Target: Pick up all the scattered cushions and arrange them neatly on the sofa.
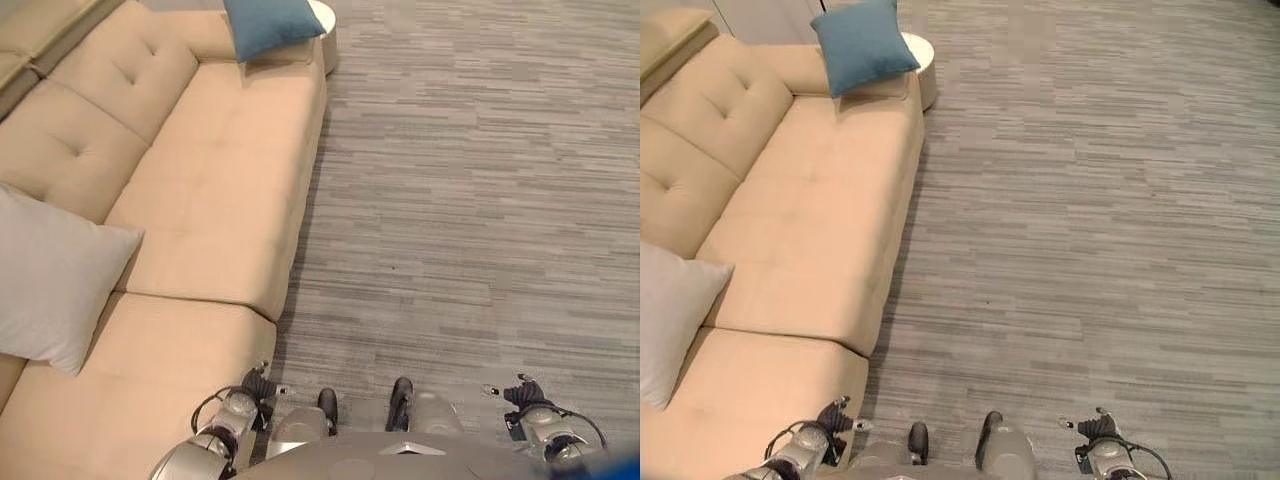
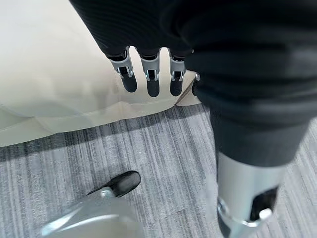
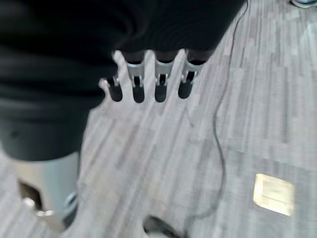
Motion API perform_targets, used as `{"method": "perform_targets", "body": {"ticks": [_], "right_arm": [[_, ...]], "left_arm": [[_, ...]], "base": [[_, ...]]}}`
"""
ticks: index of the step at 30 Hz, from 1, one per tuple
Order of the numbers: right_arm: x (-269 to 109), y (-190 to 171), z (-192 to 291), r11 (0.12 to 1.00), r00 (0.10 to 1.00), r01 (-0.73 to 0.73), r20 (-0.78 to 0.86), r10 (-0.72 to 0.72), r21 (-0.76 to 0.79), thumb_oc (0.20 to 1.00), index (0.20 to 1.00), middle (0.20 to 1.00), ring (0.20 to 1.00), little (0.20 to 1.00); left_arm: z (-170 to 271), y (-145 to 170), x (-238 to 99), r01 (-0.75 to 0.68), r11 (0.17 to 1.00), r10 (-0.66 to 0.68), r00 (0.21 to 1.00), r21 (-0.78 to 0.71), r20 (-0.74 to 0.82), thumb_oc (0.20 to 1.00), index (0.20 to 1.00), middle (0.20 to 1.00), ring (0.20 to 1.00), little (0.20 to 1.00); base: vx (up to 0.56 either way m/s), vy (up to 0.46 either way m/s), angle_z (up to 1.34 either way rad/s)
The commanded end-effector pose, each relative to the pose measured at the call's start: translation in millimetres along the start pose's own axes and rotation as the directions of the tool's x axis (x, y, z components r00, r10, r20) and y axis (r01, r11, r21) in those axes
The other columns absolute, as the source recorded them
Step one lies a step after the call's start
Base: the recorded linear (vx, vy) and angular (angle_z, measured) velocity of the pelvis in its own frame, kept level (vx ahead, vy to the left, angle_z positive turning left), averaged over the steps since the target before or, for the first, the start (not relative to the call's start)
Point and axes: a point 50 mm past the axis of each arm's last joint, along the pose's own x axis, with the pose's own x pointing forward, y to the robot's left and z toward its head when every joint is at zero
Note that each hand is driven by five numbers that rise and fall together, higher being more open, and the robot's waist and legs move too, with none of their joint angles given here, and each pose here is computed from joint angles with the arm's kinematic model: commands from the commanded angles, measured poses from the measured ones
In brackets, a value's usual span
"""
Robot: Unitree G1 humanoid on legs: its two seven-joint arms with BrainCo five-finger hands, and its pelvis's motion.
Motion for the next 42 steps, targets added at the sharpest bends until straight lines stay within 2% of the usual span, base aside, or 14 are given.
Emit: {"method": "perform_targets", "body": {"ticks": [1, 6, 14, 27, 33, 42], "right_arm": [[0, 0, -3, 1.000, 1.000, -0.004, 0.003, 0.004, -0.021, 1.000, 1.000, 1.000, 1.000, 1.000], [-2, 2, -11, 0.998, 1.000, -0.018, -0.011, 0.017, -0.059, 1.000, 1.000, 1.000, 1.000, 1.000], [-1, -1, -5, 0.999, 1.000, -0.002, 0.006, 0.002, -0.035, 1.000, 1.000, 1.000, 1.000, 1.000], [-4, 10, -13, 0.990, 0.999, -0.050, -0.012, 0.049, -0.131, 1.000, 1.000, 1.000, 1.000, 1.000], [-2, 9, 0, 0.991, 0.998, -0.046, 0.031, 0.050, -0.129, 1.000, 1.000, 1.000, 1.000, 1.000], [-1, 4, -2, 0.992, 0.999, -0.029, 0.037, 0.033, -0.122, 1.000, 1.000, 1.000, 1.000, 1.000]], "left_arm": [[-5, 8, -1, -0.021, 0.999, 0.021, 1.000, -0.026, -0.007, 1.000, 1.000, 1.000, 1.000, 1.000], [-11, 3, -2, -0.010, 1.000, 0.010, 1.000, -0.016, -0.023, 1.000, 1.000, 1.000, 1.000, 1.000], [11, -2, 1, 0.017, 1.000, -0.016, 0.999, -0.023, 0.044, 1.000, 1.000, 1.000, 1.000, 1.000], [-20, -3, -4, 0.027, 0.999, -0.025, 0.998, 0.029, -0.054, 1.000, 1.000, 1.000, 1.000, 1.000], [-3, 7, -1, -0.012, 1.000, 0.012, 1.000, 0.021, 0.006, 1.000, 1.000, 1.000, 1.000, 1.000], [22, -5, 1, 0.018, 1.000, -0.020, 0.995, 0.022, 0.102, 1.000, 1.000, 1.000, 1.000, 1.000]], "base": [[0.16, -0.071, -0.02], [0.25, -0.195, 0.22], [0.14, -0.215, 0.25], [0.29, 0.041, -0.16], [0.23, 0.099, 0.14], [0.40, -0.185, 0.34]]}}
